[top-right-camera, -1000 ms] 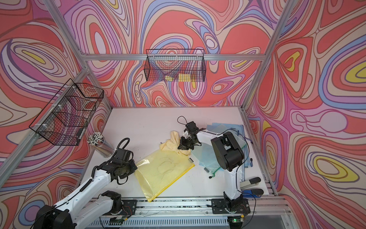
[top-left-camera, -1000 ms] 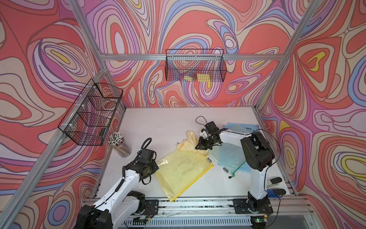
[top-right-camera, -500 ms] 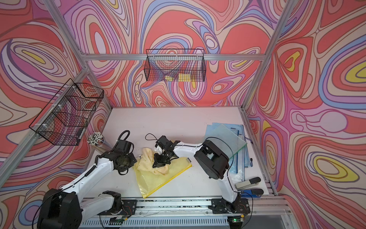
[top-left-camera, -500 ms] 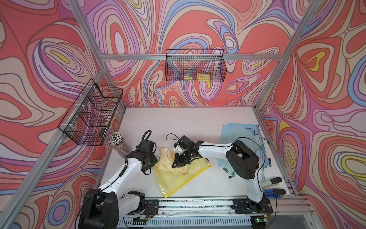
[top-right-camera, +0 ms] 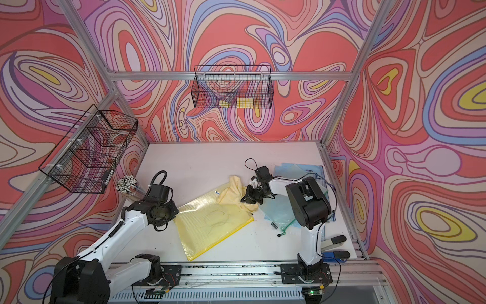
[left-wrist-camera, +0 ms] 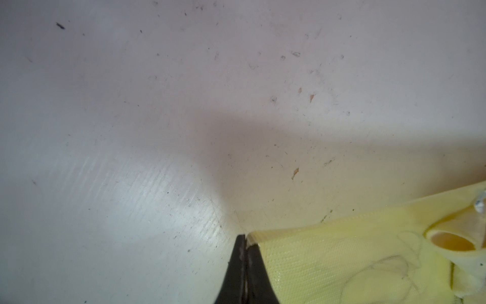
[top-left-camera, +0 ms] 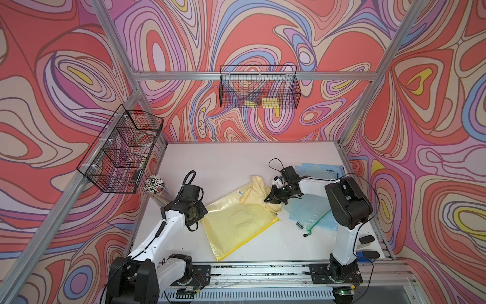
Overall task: Wipe the document bag
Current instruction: Wipe the dirt from the document bag.
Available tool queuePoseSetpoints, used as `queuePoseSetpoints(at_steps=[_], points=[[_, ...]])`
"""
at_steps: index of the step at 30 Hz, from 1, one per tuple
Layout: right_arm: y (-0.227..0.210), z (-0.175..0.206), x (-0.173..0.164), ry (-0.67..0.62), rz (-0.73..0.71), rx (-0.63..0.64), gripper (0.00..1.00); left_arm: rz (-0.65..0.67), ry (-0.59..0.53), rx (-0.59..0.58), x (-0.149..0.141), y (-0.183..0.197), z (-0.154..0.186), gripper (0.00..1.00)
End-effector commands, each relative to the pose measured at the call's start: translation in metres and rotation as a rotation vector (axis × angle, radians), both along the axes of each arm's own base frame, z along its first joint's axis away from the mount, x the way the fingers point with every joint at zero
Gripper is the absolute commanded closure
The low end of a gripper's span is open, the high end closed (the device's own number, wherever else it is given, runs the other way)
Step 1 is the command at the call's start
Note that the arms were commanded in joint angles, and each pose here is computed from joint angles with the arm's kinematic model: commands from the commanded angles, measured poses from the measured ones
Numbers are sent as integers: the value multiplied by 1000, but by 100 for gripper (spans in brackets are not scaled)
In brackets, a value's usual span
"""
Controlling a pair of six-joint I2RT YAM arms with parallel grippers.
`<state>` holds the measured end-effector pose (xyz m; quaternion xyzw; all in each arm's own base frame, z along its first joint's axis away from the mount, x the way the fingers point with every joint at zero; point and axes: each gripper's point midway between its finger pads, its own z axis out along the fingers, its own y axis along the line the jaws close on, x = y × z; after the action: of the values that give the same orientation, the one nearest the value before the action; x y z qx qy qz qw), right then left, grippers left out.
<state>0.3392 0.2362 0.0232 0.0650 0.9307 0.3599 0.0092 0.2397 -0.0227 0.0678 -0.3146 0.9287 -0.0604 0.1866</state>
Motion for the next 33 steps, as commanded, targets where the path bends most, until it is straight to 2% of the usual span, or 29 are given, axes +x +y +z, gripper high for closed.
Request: queuePoseSetpoints(at_steps=[1,4,7,11,13,19,23,26,29,31,33], points=[[1,7,-10,-17,23,-83,100,15,34,32,-10,10,-3,100],[52,27,-26,-64,118,-67,100,16,36,23,-8,8,-5,100],[118,32,-66,-75,256,-38,100,11,39,15,-6,7,-4,100],[187,15,-123,-14,391,30,100,5,38,13,-3,6,-2,100],[197,3,-135,9,407,24,100,3,36,12,-2,6,-1,100],[159,-17,-125,32,303,-44,100,-1,34,15,-1,6,1,100],[87,-32,-106,73,187,-126,100,2,38,23,-2,8,2,100],[24,-38,-85,103,58,-137,100,5,40,33,-3,10,2,100],[-18,-31,-67,99,-31,-141,100,6,39,29,-4,10,2,100],[-18,-16,-55,56,-34,-140,100,5,38,24,-3,10,1,100],[5,2,-51,17,-9,-83,100,5,41,20,-3,9,0,100]])
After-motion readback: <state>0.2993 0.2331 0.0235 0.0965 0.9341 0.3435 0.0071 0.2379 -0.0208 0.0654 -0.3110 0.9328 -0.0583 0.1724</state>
